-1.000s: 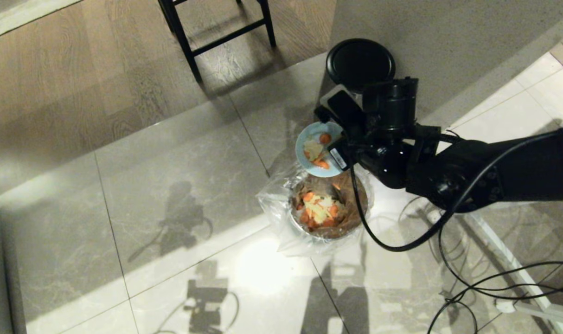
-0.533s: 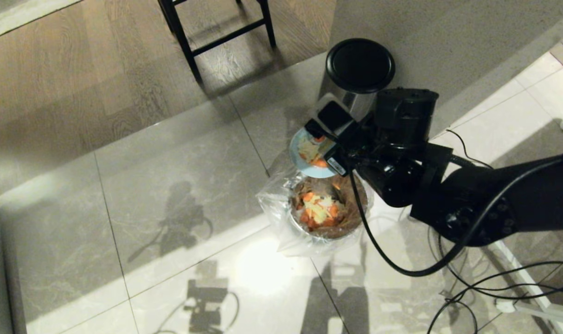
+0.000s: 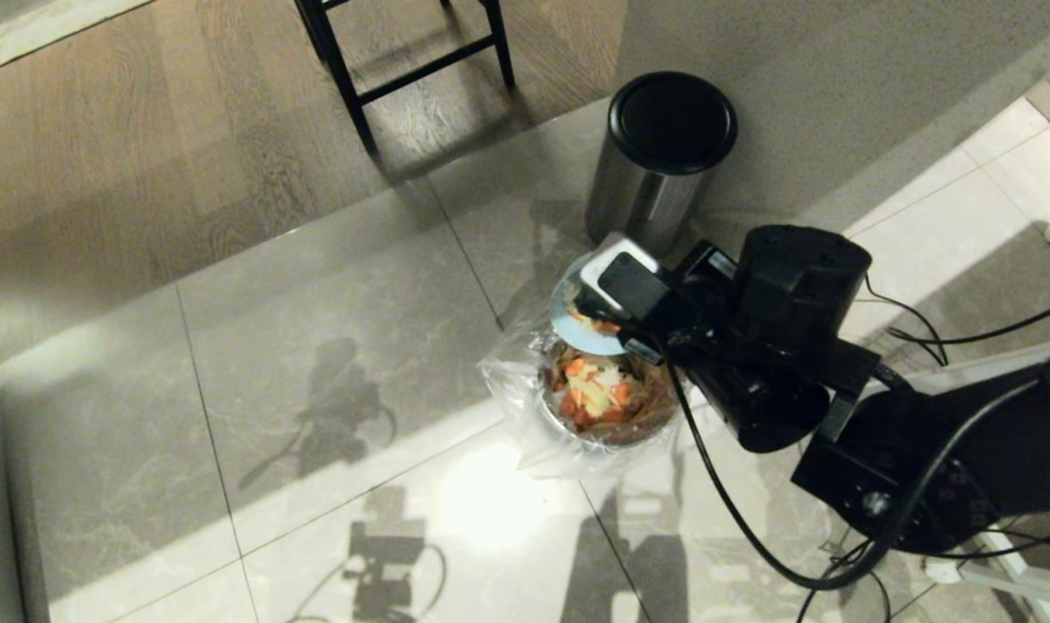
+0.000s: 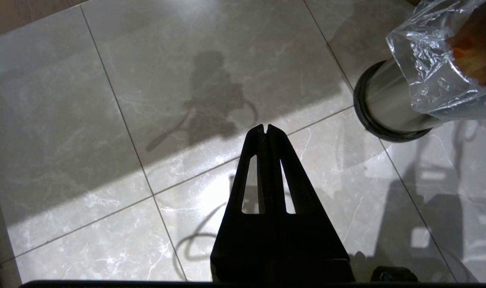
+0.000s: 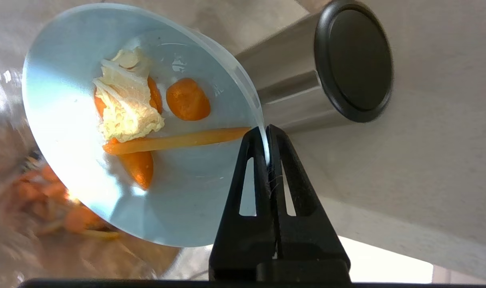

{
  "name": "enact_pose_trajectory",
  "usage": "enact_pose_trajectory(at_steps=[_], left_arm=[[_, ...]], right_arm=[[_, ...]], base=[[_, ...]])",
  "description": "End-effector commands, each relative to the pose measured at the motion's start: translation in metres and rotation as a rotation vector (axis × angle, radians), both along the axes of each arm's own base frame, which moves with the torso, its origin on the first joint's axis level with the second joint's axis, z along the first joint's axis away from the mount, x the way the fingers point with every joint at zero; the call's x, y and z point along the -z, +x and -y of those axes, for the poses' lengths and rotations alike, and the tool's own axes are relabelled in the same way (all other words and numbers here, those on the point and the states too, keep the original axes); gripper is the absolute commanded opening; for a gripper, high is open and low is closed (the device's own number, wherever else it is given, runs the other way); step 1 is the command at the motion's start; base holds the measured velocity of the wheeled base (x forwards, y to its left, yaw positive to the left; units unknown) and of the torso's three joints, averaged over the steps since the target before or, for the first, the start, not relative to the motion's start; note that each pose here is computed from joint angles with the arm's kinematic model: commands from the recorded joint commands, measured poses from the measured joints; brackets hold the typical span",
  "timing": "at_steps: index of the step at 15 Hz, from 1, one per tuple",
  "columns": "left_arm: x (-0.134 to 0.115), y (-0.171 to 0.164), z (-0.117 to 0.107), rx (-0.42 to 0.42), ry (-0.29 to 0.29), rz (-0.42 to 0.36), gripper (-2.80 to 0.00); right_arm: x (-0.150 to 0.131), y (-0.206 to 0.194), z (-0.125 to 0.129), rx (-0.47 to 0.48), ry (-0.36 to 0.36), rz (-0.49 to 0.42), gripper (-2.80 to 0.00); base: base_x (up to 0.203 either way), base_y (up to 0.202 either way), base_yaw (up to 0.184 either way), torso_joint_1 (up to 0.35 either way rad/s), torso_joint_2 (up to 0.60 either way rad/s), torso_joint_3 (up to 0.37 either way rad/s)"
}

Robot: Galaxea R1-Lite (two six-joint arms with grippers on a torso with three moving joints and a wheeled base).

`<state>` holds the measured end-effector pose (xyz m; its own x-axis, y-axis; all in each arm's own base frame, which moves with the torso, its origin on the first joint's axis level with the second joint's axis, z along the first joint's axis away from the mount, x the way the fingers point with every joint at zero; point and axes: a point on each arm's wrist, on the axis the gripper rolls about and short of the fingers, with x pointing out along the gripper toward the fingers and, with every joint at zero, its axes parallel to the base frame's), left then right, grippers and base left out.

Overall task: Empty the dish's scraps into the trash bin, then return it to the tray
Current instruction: Pour the leftover food from the bowl into the trash can

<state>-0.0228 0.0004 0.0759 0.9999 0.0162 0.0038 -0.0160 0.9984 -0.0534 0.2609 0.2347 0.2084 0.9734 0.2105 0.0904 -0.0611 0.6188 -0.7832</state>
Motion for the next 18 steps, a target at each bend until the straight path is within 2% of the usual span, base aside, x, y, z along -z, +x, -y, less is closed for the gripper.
enact_pose_trajectory(at_steps=[1,8,12,16,18], left_arm=[[0.000,0.000,0.000,-0.001,0.000,-0.001,-2.80],[0.000,0.000,0.000,-0.001,0.000,-0.001,-2.80],[0.000,0.000,0.000,-0.001,0.000,-0.001,-2.80],[0.000,0.000,0.000,-0.001,0.000,-0.001,-2.80],[0.000,0.000,0.000,-0.001,0.000,-0.001,-2.80]], right_arm=[[0.007,-0.006,0.005,0.005,-0.021,0.017,-2.80],[0.026,-0.009,0.009,0.029,-0.170,0.085,-2.80],[0.038,-0.015,0.015,0.025,-0.205,0.054,-2.80],[0.036,-0.014,0.015,0.034,-0.212,0.070,-2.80],[0.034,-0.016,0.017,0.041,-0.245,0.087,-2.80]], base=[[0.000,0.000,0.000,0.000,0.00,0.000],[0.000,0.000,0.000,0.000,0.00,0.000],[0.000,0.000,0.000,0.000,0.00,0.000],[0.000,0.000,0.000,0.000,0.00,0.000],[0.000,0.000,0.000,0.000,0.00,0.000]])
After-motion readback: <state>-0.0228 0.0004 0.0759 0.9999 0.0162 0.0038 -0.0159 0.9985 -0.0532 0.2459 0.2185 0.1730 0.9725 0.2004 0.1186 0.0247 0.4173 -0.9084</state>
